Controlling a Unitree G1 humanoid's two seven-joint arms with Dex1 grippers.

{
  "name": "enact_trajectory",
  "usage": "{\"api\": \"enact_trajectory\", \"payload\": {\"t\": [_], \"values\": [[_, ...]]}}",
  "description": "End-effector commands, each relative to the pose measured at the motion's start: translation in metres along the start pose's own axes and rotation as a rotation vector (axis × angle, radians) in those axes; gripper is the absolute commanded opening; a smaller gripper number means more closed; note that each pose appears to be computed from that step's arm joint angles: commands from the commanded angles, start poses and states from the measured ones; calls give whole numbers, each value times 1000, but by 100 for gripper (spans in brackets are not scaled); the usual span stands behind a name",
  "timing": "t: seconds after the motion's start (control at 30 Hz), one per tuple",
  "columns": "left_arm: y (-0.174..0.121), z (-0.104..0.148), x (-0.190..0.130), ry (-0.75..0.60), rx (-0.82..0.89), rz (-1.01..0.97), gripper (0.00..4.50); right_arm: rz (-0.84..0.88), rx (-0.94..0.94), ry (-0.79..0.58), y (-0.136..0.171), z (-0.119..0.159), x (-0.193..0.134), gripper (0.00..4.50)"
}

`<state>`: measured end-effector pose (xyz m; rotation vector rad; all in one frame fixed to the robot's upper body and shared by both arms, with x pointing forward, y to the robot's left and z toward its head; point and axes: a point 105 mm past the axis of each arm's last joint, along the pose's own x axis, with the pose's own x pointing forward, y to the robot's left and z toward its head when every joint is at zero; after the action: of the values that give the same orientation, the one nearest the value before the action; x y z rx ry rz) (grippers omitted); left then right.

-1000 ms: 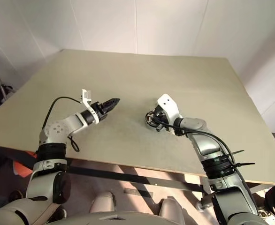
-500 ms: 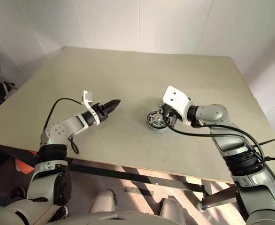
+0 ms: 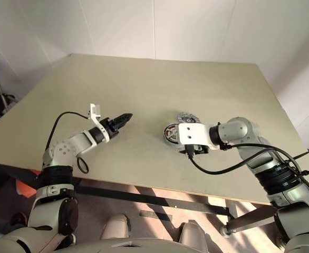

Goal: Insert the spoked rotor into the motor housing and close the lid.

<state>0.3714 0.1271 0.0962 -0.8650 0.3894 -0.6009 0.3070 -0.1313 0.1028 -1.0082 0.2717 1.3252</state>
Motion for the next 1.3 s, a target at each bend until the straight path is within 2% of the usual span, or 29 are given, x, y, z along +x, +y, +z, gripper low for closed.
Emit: {"api": "enact_trajectory", "payload": {"t": [0.03, 0.43, 0.57, 0.87, 1.07, 1.13, 1.23, 1.3], "values": [[-12, 12, -2, -47, 32, -35, 244, -22, -46, 19, -11, 0, 2, 313], [-8, 4, -1, -49, -1, -15, 244, -9, 24, 23, -13, -16, 11, 313], [-7, 5, -2, -49, -1, -10, 244, -14, 31, 72, -11, -29, 12, 313], [-5, 2, -1, -38, -2, -2, 244, -35, 31, 61, -15, -27, 4, 313], [-5, 3, 1, -34, 2, -1, 244, -20, 33, 97, -11, -34, 11, 313], [-5, 4, 1, -34, 3, 1, 244, -7, 32, 91, -10, -33, 13, 275], [-5, 4, 0, -36, 4, 3, 244, -8, 34, 88, -12, -31, 15, 188], [-4, 5, -1, -39, 4, 6, 244, -20, 37, 93, -15, -32, 17, 114]]}}
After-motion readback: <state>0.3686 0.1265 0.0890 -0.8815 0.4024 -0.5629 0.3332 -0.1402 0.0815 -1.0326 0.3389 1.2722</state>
